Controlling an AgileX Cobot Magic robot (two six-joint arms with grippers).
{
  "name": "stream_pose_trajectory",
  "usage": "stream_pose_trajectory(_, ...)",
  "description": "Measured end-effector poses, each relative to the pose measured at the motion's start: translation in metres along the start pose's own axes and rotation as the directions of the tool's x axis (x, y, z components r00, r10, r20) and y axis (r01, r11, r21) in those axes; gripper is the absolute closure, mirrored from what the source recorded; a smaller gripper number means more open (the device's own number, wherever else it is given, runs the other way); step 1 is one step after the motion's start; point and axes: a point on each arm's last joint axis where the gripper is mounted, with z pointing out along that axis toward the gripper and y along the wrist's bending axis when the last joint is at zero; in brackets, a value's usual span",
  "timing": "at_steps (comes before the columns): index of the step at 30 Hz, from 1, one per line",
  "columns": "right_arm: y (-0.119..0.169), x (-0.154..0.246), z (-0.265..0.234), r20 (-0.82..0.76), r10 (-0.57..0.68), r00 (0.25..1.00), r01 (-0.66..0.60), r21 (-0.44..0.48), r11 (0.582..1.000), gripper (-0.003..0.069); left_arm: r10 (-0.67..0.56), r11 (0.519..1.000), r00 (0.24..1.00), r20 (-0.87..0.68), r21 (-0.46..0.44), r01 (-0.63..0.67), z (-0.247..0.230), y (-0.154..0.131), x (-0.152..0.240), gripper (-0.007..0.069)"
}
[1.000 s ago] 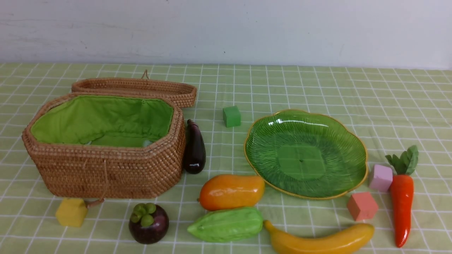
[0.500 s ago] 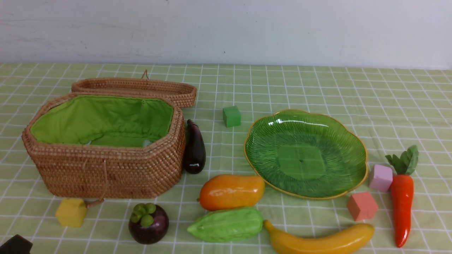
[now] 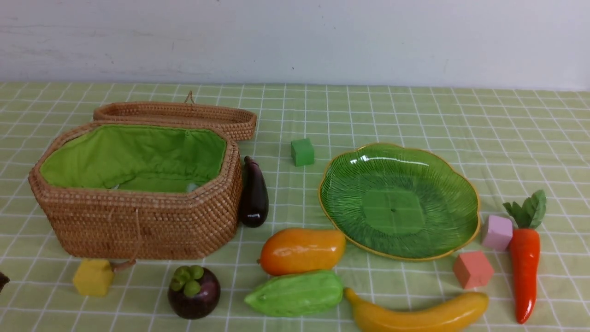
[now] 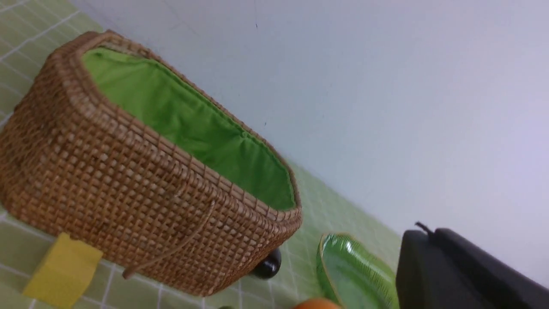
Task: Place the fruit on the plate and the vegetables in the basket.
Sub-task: Grab a mangosteen with your left arm and put it on the plate on the right
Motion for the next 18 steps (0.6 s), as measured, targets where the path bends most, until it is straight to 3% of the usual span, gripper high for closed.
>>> stream_pose_trajectory(6,0.004,-0.017,-0.002,0.138,0.286,0.948,-0.278,-0.071,0.958,0.0419,0.245,0.967,0.92,-0.307,0.012,-0.254,0.026,-0.026,-0.019,0.0638)
stream_pose_trajectory(10,0.015,-0.034,-0.008,0.064,0.318,0.946,-0.313,-0.087,0.946,0.0447,0.317,0.945,0.851,-0.419,0.063,-0.321,0.043,-0.032,-0.021,0.0638)
stream_pose_trajectory(14,0.043,-0.079,-0.02,-0.145,0.135,0.98,-0.151,-0.104,0.983,0.0543,0.395,0.913,0.759,-0.518,0.13,-0.386,0.07,-0.038,-0.019,0.0638)
stream_pose_trajectory(18,0.065,-0.115,-0.029,-0.335,-0.125,0.934,0.063,-0.188,0.98,0.0611,0.428,0.892,0.673,-0.603,0.162,-0.422,0.096,-0.039,-0.01,0.0636)
